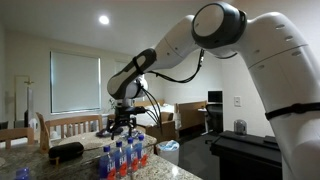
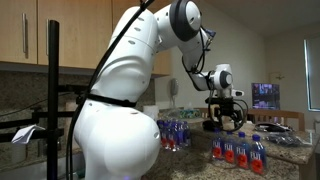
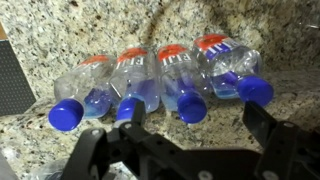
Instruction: Move the three bottles on the right forwards
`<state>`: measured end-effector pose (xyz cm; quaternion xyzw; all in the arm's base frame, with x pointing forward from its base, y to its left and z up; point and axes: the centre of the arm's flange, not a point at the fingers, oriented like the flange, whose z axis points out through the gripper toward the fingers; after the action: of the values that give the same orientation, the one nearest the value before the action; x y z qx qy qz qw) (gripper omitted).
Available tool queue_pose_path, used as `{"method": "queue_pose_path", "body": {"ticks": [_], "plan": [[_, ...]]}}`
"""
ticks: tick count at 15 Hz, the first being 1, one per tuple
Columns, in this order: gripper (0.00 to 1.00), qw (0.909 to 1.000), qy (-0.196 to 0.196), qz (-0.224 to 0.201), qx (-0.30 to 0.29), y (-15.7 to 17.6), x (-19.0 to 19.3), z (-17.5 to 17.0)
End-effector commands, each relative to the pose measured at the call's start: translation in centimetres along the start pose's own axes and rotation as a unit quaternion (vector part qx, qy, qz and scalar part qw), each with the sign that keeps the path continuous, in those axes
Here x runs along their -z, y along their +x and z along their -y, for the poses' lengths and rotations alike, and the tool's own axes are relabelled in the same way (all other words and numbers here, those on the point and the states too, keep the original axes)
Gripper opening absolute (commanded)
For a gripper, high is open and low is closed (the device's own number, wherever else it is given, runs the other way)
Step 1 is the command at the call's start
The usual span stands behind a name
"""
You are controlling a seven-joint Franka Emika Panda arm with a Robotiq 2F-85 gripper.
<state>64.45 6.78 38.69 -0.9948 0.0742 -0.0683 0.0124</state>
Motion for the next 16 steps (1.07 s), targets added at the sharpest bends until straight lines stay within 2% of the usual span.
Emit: {"method": "queue_pose_path", "body": {"ticks": [1,3,4,7,12,13,15,16], "plan": [[1.0,0.9998,-0.004,-0.012,-0.015,1.0,-1.0,0.7],[0.96,0.9998,-0.005,-0.008,-0.015,1.3,-1.6,0.9],[0.82,0.9998,-0.007,-0.006,-0.017,1.4,-1.8,1.0],[0.62,0.9997,-0.015,-0.005,-0.019,1.6,-2.6,1.2],[0.52,0.9993,-0.026,-0.003,-0.028,1.9,-3.4,1.0],[0.55,0.9992,-0.028,-0.002,-0.03,2.0,-3.5,0.9],[0.49,0.999,-0.031,-0.003,-0.032,2.0,-3.6,0.9],[0.42,0.999,-0.032,-0.003,-0.032,2.0,-3.6,0.8]]}}
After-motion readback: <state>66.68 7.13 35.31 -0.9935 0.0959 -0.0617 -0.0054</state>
